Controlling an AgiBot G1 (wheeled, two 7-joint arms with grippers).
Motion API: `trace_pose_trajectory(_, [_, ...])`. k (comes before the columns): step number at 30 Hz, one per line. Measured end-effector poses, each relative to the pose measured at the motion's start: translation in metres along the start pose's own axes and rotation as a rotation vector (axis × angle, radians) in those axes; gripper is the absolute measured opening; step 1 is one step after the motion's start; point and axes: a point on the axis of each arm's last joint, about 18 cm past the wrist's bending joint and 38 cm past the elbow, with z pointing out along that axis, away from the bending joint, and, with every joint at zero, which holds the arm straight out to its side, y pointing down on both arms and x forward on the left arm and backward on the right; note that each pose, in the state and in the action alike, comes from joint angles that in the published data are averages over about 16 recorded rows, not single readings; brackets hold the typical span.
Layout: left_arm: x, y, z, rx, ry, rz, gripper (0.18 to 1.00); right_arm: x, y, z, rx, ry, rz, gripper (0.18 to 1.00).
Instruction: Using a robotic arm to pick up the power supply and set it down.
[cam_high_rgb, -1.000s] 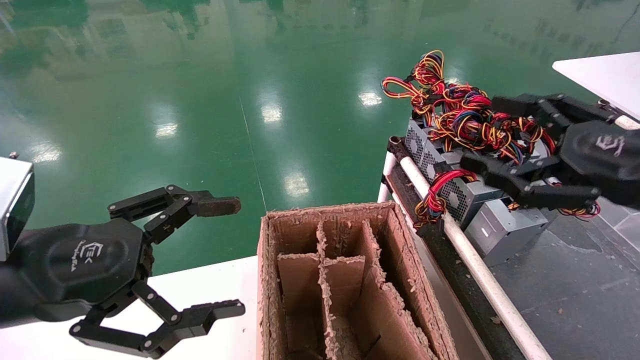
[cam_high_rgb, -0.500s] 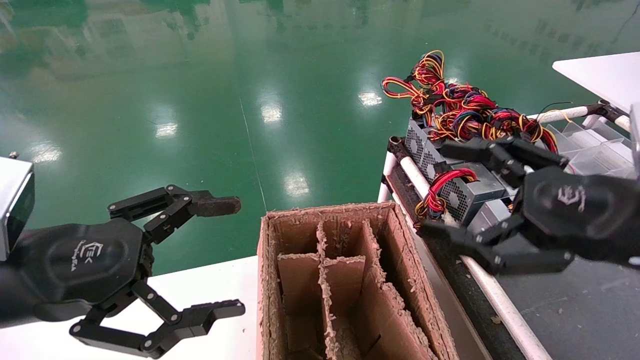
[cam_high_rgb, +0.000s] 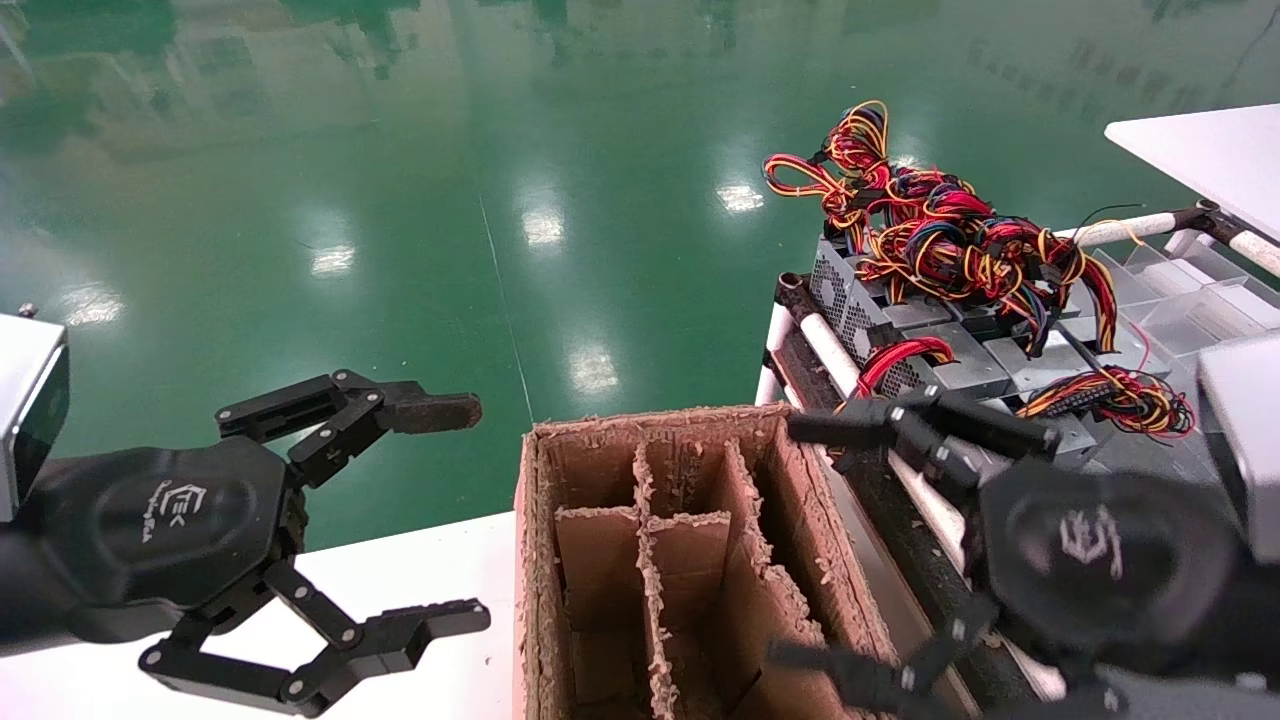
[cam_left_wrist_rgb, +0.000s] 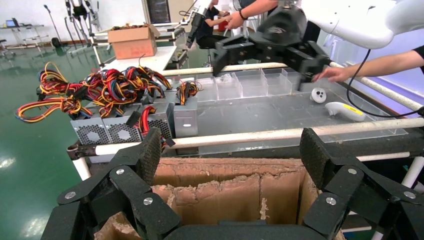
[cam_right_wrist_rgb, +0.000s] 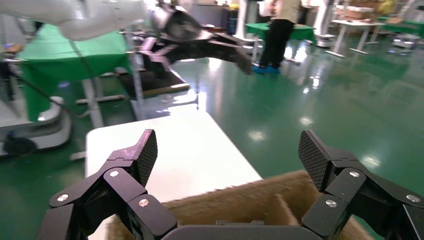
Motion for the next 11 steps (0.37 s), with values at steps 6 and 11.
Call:
trace_pose_trajectory(6, [0.0000,0.0000,0.0000,0.000,0.000,0.000,1.001,-0.0076,0.0006,0.0040,0.004,-0.030,0.005,1.001])
trace_pose_trajectory(11, [-0.0001,0.0000,-0.0001,0.000,0.000,0.000,1.001,-0.0100,0.0008,0.0051,0.006,-0.039,0.006,1.001])
